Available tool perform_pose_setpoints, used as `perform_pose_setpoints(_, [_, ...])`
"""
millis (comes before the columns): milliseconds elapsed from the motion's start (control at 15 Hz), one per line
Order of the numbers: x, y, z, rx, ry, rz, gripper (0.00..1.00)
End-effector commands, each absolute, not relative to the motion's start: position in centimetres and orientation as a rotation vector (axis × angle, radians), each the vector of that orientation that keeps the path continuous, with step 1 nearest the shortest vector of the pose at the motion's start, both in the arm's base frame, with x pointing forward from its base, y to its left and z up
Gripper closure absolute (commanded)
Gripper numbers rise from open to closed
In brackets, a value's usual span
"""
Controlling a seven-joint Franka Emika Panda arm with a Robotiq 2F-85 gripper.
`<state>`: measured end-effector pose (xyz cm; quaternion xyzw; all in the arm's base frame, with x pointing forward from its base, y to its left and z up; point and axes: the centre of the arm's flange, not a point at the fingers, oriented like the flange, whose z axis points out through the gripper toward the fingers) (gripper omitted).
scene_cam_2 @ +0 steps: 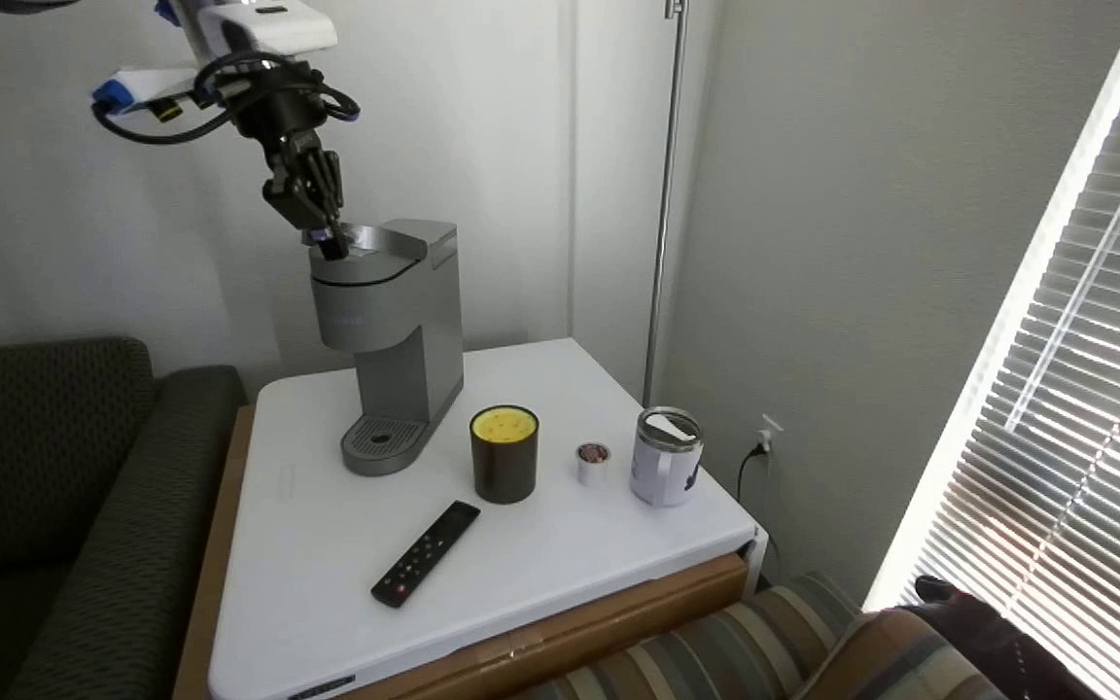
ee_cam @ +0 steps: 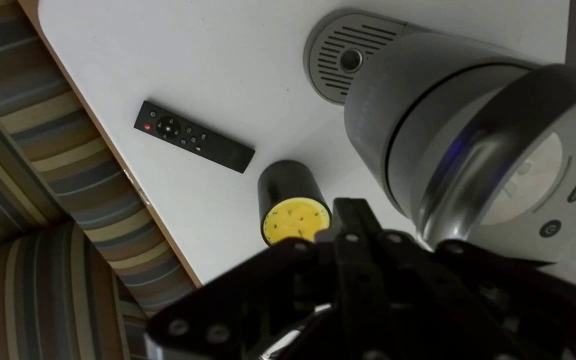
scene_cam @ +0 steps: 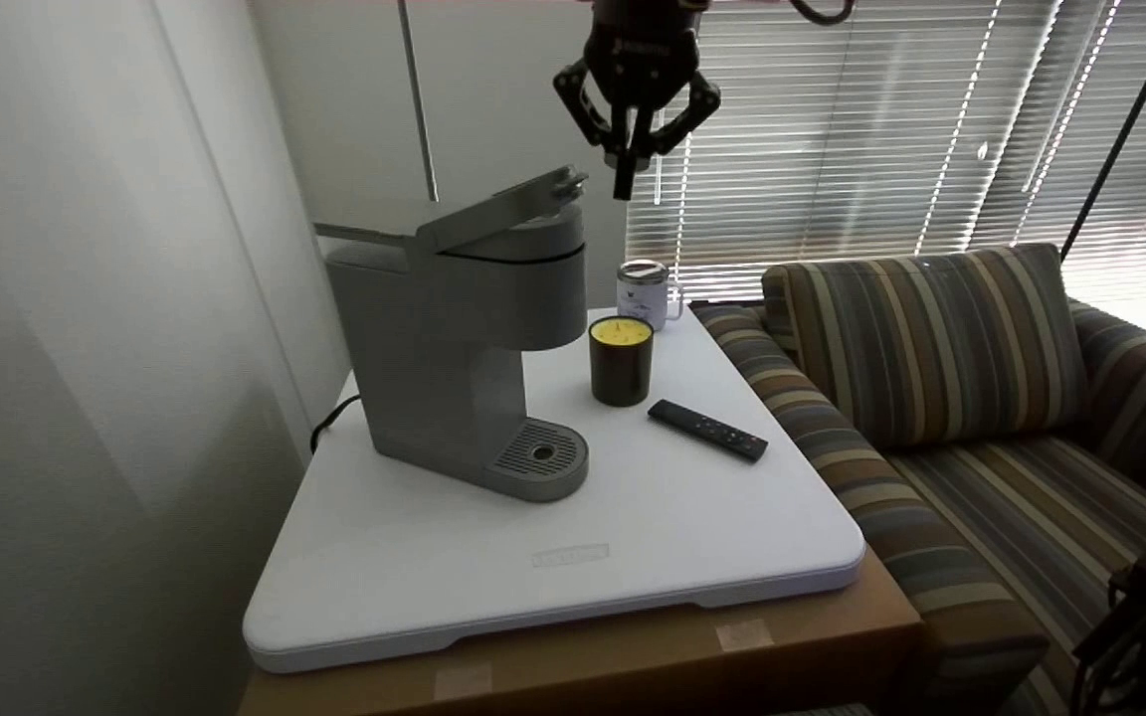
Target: Close the lid of the coffee maker and then open it
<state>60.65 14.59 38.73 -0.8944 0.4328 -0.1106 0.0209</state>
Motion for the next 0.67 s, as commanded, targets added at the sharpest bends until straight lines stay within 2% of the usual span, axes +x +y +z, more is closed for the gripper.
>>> perform_pose_setpoints(0, [60.8,16.0,37.6,-2.77,1.334,-0.307,1.0])
perform_pose_setpoints(600, [60.5,17.6,37.8,-2.716,1.325,-0.385,1.0])
